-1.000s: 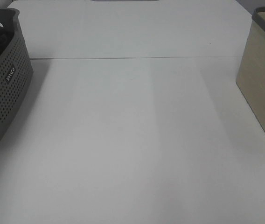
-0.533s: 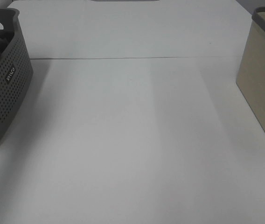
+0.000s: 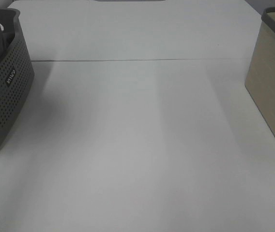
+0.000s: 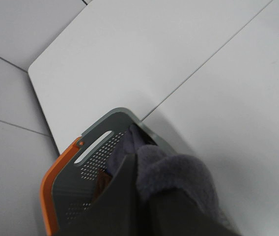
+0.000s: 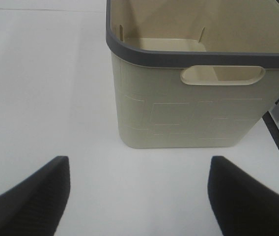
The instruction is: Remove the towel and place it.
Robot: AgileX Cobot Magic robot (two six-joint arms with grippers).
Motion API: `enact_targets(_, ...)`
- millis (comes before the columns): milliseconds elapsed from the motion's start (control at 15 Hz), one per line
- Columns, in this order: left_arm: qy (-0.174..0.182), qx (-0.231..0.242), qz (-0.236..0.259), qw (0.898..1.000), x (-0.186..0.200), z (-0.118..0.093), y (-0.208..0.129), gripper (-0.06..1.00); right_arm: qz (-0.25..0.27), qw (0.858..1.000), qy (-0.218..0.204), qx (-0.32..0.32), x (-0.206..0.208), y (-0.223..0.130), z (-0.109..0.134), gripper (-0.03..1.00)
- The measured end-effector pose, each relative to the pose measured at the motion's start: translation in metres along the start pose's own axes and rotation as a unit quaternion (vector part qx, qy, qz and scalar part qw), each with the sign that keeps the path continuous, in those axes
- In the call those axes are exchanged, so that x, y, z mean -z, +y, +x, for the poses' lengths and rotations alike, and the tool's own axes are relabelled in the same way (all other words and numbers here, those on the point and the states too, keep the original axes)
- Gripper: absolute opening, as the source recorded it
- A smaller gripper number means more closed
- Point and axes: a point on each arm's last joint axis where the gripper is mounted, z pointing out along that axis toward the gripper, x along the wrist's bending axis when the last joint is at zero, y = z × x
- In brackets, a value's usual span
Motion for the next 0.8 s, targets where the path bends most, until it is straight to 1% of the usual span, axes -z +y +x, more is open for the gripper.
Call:
enact_targets(67, -0.033, -0.003, -0.024, 0.999, -0.004, -0.015, 0.012, 0.00, -0.003, 0.999, 0.027, 0.028, -0.005, 0.014, 0.007, 0.76)
enact_targets(133, -0.049, -0.011, -0.039, 0.998, -0.007, -0.026, 0.021, 0.00, -0.012, 0.997, 0.053, 0.046, -0.010, 0.024, 0.013, 0.76)
enact_targets(200, -0.053, -0.011, -0.047, 0.997, -0.008, -0.030, 0.025, 0.00, -0.020, 0.996, 0.065, 0.053, -0.013, 0.029, 0.017, 0.76)
enact_targets(333, -0.073, 0.007, -0.084, 0.994, -0.016, -0.051, 0.047, 0.00, -0.025, 0.990, 0.120, 0.065, -0.032, 0.047, 0.032, 0.76)
enact_targets(400, -0.086, 0.019, -0.097, 0.991, -0.020, -0.062, 0.058, 0.00, -0.018, 0.988, 0.137, 0.071, -0.045, 0.054, 0.038, 0.76)
enact_targets(467, -0.099, 0.020, -0.104, 0.989, -0.025, -0.074, 0.065, 0.00, -0.017, 0.986, 0.153, 0.071, -0.056, 0.061, 0.044, 0.76)
enact_targets(533, -0.114, 0.014, -0.100, 0.988, -0.033, -0.087, 0.070, 0.00, -0.018, 0.984, 0.163, 0.069, -0.069, 0.067, 0.049, 0.76)
enact_targets(600, -0.121, 0.009, -0.097, 0.988, -0.038, -0.094, 0.073, 0.00, -0.015, 0.984, 0.167, 0.067, -0.076, 0.070, 0.052, 0.76)
enact_targets(733, -0.142, 0.000, -0.093, 0.986, -0.050, -0.113, 0.079, 0.00, 0.011, 0.981, 0.182, 0.069, -0.106, 0.076, 0.061, 0.76)
enact_targets(800, -0.149, 0.005, -0.108, 0.983, -0.056, -0.124, 0.086, 0.00, 0.032, 0.974, 0.202, 0.094, -0.135, 0.085, 0.071, 0.76)
